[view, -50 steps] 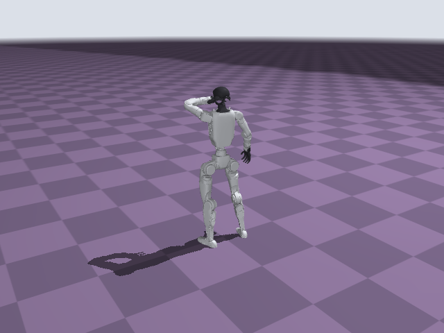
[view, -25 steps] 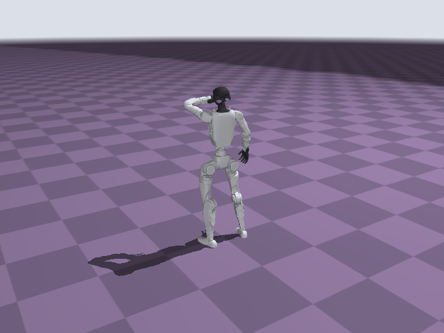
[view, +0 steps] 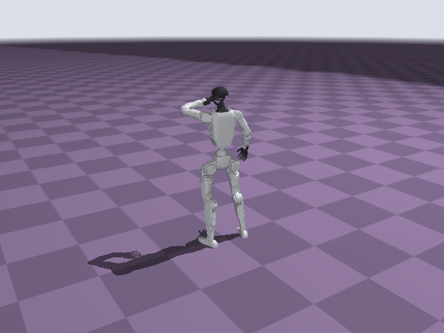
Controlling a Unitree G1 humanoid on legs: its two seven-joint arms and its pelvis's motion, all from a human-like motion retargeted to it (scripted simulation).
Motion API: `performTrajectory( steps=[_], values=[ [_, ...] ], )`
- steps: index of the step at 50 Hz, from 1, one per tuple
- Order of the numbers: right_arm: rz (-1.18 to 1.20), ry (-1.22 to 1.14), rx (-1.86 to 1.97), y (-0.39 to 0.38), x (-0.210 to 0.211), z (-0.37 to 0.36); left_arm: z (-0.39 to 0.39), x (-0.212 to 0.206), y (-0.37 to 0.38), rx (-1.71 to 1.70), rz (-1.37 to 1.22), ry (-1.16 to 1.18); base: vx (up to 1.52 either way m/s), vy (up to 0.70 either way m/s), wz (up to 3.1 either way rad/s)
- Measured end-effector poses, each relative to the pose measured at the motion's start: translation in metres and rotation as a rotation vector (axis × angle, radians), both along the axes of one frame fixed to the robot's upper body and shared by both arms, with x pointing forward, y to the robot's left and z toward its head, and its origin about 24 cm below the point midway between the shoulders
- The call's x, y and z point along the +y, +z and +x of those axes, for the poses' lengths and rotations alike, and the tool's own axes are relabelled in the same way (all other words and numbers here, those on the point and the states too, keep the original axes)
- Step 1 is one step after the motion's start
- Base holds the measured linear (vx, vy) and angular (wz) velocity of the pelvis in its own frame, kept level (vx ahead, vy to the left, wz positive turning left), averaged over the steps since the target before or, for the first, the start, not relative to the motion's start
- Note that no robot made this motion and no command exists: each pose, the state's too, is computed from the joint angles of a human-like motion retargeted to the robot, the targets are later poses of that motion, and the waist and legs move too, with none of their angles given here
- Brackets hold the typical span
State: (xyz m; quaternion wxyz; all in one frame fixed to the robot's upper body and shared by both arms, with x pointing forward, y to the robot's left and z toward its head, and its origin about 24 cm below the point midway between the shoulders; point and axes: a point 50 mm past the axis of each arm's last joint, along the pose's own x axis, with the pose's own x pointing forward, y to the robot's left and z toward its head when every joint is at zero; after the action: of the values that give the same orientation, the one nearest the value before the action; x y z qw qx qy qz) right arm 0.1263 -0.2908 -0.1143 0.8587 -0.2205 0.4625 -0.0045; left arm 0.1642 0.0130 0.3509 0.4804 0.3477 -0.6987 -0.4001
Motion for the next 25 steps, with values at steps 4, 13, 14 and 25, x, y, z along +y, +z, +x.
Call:
performTrajectory(
  steps=[4, 13, 14, 25],
  values=[
    [-0.07, 0.079, -0.241, 0.045, -0.012, 0.045, 0.014, 0.038, -0.023, 0.19, -0.045, 0.078, -0.01, 0.01, -0.31],
    [-0.38, 0.28, -1.127, 0.253, -0.019, 0.127, 0.062, 0.16, -0.157, 0.946, -0.434, 0.594, 0.0, 0.0, -0.28],
    [-0.408, 0.321, -1.218, 0.278, -0.013, 0.13, 0.064, 0.173, -0.18, 1.041, -0.458, 0.679, 0.0, 0.0, 0.0],
    [-0.499, 0.923, -2.0, 0.477, 0.106, 0.086, -0.008, 0.277, -0.386, 1.894, -0.378, 1.47, 0.0, 0.0, 0.0]
  ],
)
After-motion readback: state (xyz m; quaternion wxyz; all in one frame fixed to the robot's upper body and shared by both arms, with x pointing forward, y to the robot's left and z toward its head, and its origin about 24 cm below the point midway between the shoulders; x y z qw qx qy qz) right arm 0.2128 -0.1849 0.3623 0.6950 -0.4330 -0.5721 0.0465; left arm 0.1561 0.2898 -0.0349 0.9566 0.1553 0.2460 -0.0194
